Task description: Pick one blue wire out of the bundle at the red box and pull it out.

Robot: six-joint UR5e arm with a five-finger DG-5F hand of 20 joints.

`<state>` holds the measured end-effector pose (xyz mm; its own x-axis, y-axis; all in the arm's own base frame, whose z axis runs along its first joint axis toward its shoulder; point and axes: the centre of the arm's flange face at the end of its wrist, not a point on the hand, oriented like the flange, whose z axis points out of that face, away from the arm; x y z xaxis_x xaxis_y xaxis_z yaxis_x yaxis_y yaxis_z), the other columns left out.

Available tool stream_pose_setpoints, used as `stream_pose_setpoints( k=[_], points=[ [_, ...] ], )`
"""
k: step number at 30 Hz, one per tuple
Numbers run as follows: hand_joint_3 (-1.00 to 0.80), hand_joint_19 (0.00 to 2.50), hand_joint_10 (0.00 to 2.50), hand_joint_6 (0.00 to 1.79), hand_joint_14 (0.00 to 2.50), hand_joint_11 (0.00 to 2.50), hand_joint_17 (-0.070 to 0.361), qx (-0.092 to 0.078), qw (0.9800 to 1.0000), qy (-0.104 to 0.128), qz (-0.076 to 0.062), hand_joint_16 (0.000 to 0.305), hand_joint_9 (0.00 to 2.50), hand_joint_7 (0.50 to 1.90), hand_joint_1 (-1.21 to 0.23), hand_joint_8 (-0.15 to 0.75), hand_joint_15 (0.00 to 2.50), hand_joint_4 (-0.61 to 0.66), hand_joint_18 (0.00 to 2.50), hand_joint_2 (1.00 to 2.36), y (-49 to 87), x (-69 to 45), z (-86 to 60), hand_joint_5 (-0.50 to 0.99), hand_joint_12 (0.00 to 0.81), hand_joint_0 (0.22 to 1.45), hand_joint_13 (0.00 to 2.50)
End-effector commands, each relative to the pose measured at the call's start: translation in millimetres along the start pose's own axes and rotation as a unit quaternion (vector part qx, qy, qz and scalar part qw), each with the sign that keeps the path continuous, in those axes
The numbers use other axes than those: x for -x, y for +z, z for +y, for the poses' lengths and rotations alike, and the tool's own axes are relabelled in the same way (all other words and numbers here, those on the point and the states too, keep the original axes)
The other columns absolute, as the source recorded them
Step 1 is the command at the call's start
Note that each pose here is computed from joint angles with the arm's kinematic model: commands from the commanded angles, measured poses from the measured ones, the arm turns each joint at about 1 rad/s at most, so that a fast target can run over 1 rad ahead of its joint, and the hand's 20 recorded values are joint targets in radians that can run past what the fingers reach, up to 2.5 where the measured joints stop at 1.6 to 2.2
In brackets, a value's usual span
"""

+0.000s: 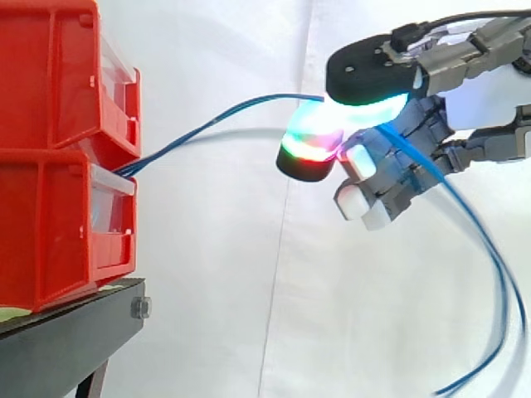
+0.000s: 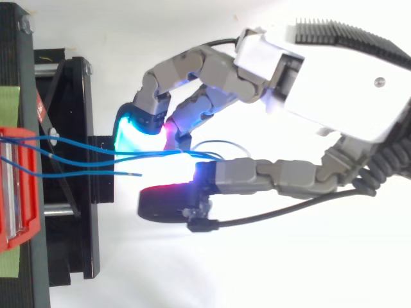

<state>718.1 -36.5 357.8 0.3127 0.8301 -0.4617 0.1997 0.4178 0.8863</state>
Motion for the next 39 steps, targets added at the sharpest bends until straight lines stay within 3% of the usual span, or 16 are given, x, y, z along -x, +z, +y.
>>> stream_pose_setpoints(
  k=[1,13,26,39],
  points=[
    [-0.32,0.38,0.01,0.99,0.02,0.85,0.121,-0.008,0.9999,0.006,0.008,0.054,0.89,0.84,-0.87,0.348,0.49,0.17,0.78,1.01,-5.4,5.2,3.8,-0.19,0.422,0.69,0.84],
    [-0.37,0.44,0.01,0.98,0.02,0.82,0.122,-0.007,0.9989,0.032,0.034,0.054,0.92,0.84,-0.75,0.356,0.50,0.19,0.76,1.01,-7.5,1.2,3.6,-0.18,0.427,0.59,0.85],
    [-0.42,0.46,0.01,0.96,0.02,0.77,0.126,-0.007,0.9988,0.032,0.037,0.056,0.94,0.87,-0.52,0.362,0.51,0.20,0.74,1.01,-7.7,0.5,3.1,-0.17,0.432,0.55,0.84],
    [-0.30,0.45,0.01,0.96,0.02,0.79,0.123,-0.006,0.9983,0.041,0.041,0.055,0.95,0.91,-0.69,0.364,0.50,0.20,0.77,1.01,-7.9,-0.3,3.3,-0.16,0.423,0.60,0.86]
  ],
)
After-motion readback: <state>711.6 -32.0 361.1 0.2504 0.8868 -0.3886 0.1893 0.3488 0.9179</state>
